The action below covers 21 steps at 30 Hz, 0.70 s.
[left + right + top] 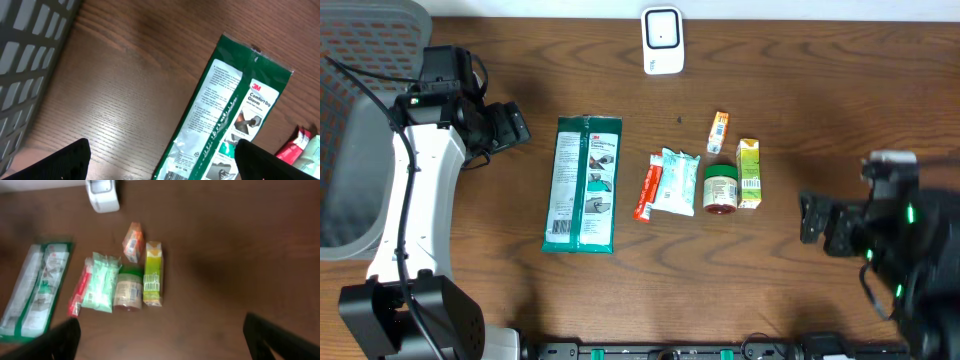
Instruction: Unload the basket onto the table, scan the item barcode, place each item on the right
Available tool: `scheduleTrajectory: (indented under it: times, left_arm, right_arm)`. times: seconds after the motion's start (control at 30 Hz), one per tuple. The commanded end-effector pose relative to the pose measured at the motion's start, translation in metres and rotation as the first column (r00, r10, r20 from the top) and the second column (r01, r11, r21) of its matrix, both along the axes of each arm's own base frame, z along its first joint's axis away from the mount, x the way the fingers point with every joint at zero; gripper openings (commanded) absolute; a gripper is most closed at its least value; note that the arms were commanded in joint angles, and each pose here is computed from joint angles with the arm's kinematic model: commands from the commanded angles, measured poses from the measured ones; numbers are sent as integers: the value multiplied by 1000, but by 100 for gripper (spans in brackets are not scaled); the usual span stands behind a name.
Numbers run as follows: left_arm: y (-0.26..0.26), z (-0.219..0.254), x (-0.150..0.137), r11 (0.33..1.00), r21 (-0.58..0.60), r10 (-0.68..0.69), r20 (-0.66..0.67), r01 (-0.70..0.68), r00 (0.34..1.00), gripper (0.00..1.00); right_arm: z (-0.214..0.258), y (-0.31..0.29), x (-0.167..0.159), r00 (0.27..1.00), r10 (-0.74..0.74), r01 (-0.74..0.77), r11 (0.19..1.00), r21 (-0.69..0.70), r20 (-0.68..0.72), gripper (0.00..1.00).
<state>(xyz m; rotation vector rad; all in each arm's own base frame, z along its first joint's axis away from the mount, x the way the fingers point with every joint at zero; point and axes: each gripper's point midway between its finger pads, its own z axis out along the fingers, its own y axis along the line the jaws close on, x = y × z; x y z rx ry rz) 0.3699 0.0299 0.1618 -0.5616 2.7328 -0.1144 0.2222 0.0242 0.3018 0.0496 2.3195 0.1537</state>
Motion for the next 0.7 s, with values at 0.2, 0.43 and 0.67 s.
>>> scheduleTrajectory:
  times: [0.2,0.43,0.67]
  left_arm:
    - [1,-1,0,1000,2,-9,-5,9,1000,92]
    - [1,-1,0,1000,2,-9,-5,9,1000,92]
    - [1,-1,0,1000,2,-9,-5,9,1000,92]
  right_arm:
    - [-18,23,51,952,69,-51,996,69,-299,99]
    - [-47,51,67,894,181,-102,973,208,-410,90]
    - [-64,52,73,864,182,-89,973,212,-469,63]
